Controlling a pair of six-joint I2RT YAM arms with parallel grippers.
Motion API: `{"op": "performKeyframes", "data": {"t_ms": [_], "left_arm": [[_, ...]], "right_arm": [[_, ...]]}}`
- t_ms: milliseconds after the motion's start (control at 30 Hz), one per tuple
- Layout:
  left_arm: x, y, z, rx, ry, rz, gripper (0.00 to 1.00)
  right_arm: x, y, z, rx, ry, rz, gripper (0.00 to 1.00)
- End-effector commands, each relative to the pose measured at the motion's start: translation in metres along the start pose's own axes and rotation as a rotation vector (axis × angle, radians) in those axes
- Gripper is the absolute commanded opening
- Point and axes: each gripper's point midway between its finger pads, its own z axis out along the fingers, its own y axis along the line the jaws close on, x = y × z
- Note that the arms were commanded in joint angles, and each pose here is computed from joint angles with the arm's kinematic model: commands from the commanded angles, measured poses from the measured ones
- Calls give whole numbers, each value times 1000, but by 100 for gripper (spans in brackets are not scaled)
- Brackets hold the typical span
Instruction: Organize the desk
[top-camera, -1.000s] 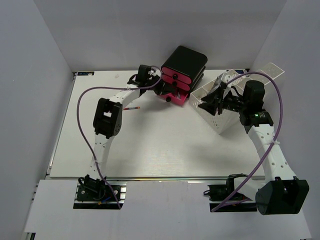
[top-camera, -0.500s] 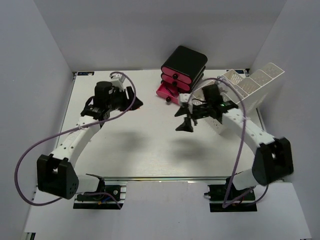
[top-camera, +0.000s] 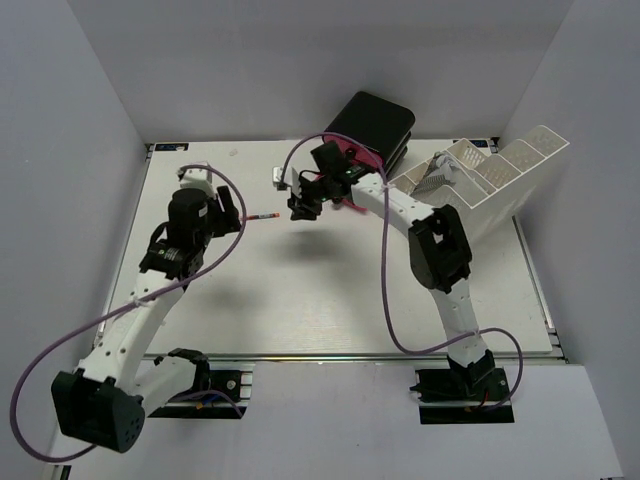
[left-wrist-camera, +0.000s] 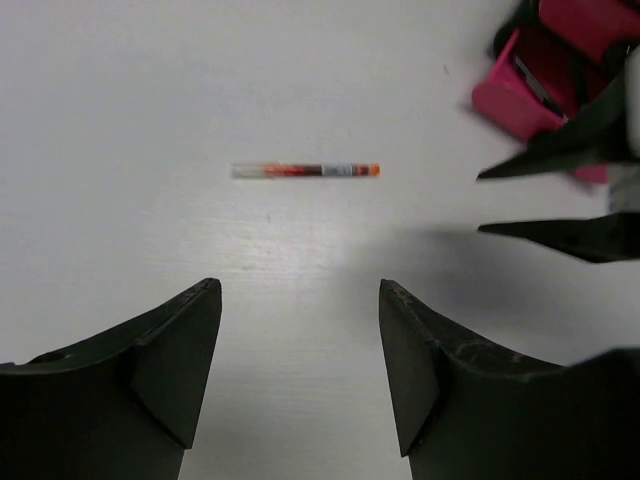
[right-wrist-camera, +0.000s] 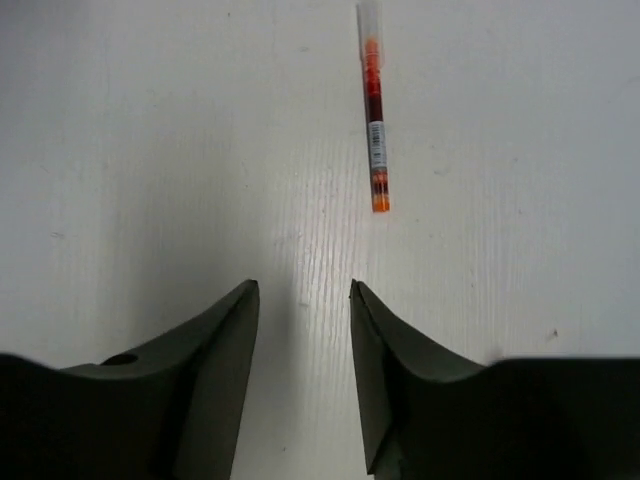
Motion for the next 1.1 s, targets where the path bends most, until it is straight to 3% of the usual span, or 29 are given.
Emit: {"op": "performKeyframes", "data": {"t_ms": [0, 67, 233, 367, 567, 1067], "left_arm": [[-26, 25, -18, -128, -132, -16, 74], [-33, 26, -26, -123, -173, -25, 75], [-31, 22, -23, -107, -148, -17, 75], [-27, 18, -18, -87, -125, -12, 75], [-24, 19, -15, -91, -116, -7, 75], [-25, 13, -17, -59, -117, -6, 75]], "right_arm": [[-17, -18, 14, 57, -34, -93, 44], [-20, -27, 22, 65, -58, -98, 38], [-10, -49, 43, 145, -67, -26, 40], [8, -49, 64, 144, -54, 38, 53], [11, -49, 86, 125, -51, -1, 68], [25, -56, 107, 136, -84, 40, 65]]}}
